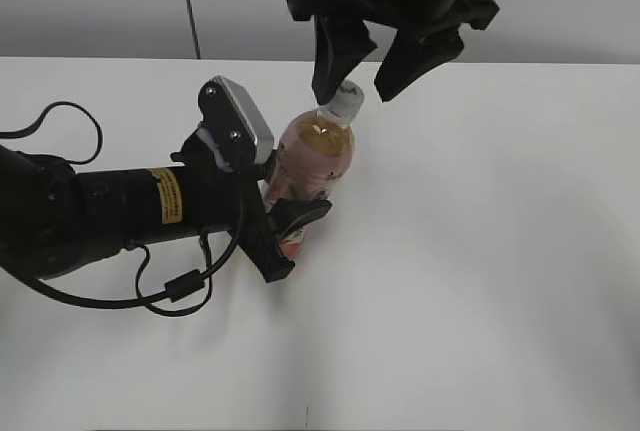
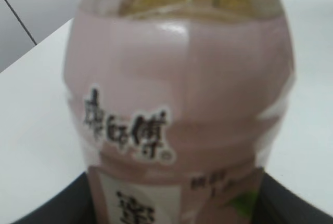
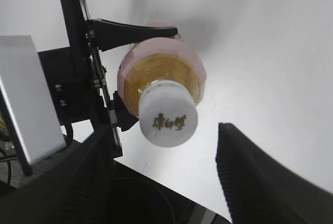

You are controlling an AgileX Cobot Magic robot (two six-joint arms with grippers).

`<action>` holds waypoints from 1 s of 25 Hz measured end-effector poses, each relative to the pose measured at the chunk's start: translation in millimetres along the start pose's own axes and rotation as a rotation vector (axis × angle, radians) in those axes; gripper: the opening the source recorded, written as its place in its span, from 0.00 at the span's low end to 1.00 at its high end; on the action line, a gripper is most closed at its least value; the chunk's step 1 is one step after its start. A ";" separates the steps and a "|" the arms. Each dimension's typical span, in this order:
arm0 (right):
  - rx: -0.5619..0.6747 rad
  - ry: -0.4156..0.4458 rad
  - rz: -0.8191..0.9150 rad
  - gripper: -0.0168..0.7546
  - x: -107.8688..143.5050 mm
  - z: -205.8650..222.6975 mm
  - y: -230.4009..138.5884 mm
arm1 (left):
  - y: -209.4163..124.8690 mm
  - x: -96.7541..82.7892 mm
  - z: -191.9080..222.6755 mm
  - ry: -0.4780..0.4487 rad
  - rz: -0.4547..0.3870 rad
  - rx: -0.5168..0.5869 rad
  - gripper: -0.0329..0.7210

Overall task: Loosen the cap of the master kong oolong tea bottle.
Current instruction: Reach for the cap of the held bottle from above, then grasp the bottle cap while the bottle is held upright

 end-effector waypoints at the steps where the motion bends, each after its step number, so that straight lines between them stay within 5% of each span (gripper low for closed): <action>1: 0.004 -0.002 0.001 0.63 -0.3 2.2 0.5 | 0.0 0.0 0.0 0.000 0.000 0.000 0.55; 25: 0.019 0.141 0.091 0.63 -12.6 -3.9 13.8 | 4.1 0.1 -0.1 0.001 0.002 -0.034 0.55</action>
Point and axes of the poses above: a point on each arm's last joint axis where the gripper is mounted, z pointing out along that axis toward the gripper, x along the wrist's bending axis when the last joint is at zero, y = z × x, the point moved 3 cm from there along z, pointing out along that axis toward the gripper, and after that the axes turned 12 degrees about z, right-handed, at the moved point
